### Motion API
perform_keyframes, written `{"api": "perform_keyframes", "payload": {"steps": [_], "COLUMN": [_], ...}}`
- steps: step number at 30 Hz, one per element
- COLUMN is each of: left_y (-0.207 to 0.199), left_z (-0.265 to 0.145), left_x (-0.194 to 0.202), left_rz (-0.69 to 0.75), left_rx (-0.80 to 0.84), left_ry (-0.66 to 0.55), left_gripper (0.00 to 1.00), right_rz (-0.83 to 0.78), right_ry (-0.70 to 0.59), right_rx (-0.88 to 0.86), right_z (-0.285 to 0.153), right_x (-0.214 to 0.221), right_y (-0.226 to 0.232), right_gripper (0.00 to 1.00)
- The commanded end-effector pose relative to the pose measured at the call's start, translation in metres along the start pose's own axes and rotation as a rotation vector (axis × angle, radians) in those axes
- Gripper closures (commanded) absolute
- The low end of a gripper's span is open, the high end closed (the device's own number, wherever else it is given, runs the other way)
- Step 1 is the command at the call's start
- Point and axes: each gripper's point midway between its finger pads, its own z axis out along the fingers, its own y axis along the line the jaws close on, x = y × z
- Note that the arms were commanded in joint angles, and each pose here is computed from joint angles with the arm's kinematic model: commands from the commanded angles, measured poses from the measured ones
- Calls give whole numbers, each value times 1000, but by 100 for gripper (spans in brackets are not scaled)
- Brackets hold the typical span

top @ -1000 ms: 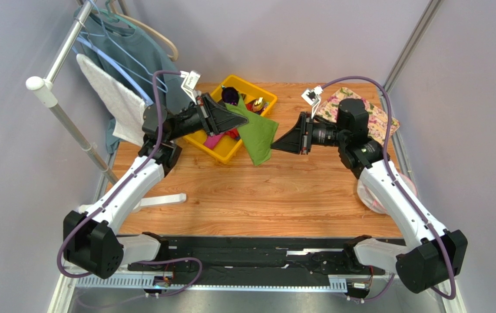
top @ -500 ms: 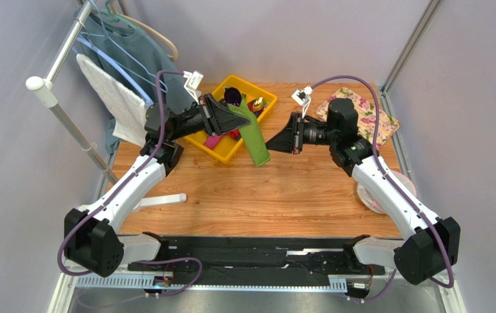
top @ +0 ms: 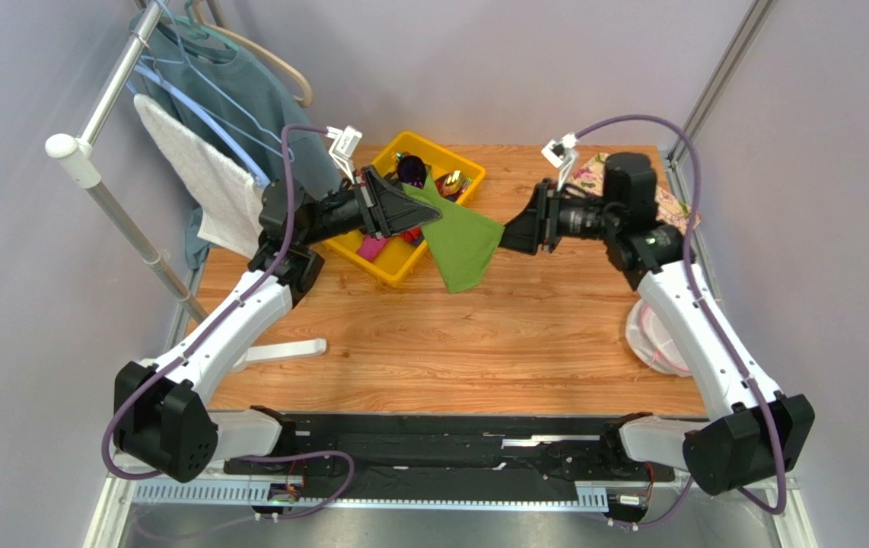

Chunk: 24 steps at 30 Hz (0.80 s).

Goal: Place the utensils on the paper napkin and roll it up

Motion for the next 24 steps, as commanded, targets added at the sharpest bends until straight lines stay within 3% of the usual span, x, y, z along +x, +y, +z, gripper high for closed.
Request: {"api": "perform_keyframes", "payload": {"steps": [1,3,8,14,24], "left_y": [-2,5,21,30,9], "left_z": [3,4,4,6,10], "left_x": [-12,-11,-7,-4,-1], "left_rz": [51,52,24,-7,1], "left_rx": [-17,-38,-98,-124,-54], "left_ry": [-31,-31,-22,-9,9], "left_gripper": [100,100,100,100,100], "right_rz": [-163,-202,-251,-274,-213], "right_ry": [-44,-56,-116,-66,-15], "right_rx": [112,147,182,145,152], "right_z": [-36,-42,-50,-16,28], "right_x": [-38,-44,-54,-35,-19], "right_y": [12,15,35,54,34], "right_gripper": [48,42,41,39,34]}}
